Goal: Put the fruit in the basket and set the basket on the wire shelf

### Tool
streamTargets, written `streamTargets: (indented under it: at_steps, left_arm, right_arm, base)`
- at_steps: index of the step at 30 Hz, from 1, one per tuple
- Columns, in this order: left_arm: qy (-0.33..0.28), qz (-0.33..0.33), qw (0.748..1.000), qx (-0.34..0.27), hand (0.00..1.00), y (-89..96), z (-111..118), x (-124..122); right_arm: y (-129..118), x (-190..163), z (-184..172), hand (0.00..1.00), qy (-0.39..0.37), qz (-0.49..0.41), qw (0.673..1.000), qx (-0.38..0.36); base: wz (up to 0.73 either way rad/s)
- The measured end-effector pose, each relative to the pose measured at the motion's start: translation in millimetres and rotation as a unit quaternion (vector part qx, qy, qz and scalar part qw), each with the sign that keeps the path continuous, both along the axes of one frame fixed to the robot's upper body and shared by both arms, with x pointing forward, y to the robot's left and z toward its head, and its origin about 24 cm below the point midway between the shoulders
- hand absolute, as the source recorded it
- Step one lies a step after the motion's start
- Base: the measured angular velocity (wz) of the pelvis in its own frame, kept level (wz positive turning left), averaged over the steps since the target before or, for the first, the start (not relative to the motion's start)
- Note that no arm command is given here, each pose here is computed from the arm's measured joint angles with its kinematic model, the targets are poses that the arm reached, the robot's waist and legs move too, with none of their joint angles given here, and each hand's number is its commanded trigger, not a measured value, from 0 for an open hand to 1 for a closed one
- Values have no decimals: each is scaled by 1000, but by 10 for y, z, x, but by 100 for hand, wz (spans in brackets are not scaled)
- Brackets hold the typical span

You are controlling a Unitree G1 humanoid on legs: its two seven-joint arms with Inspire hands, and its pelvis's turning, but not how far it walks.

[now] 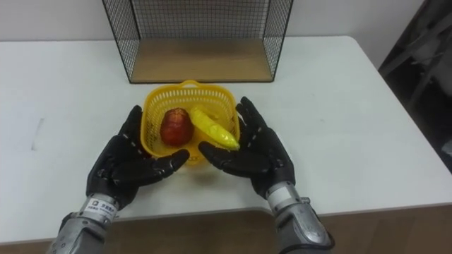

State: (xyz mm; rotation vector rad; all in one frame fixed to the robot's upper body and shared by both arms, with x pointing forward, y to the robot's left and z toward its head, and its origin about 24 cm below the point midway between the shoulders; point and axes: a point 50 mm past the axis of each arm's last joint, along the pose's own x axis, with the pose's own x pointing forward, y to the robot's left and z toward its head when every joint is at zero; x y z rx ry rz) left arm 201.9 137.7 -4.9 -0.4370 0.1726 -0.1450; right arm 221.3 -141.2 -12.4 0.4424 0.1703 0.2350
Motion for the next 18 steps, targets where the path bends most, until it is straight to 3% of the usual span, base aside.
streamTargets:
  at_steps: [18]
  left_arm:
    - [-9,-5,1000,-1,0,-56,50,64]
  right_arm:
    - [24,15,0,0,7,-15,1000,-3]
  base:
    - [0]
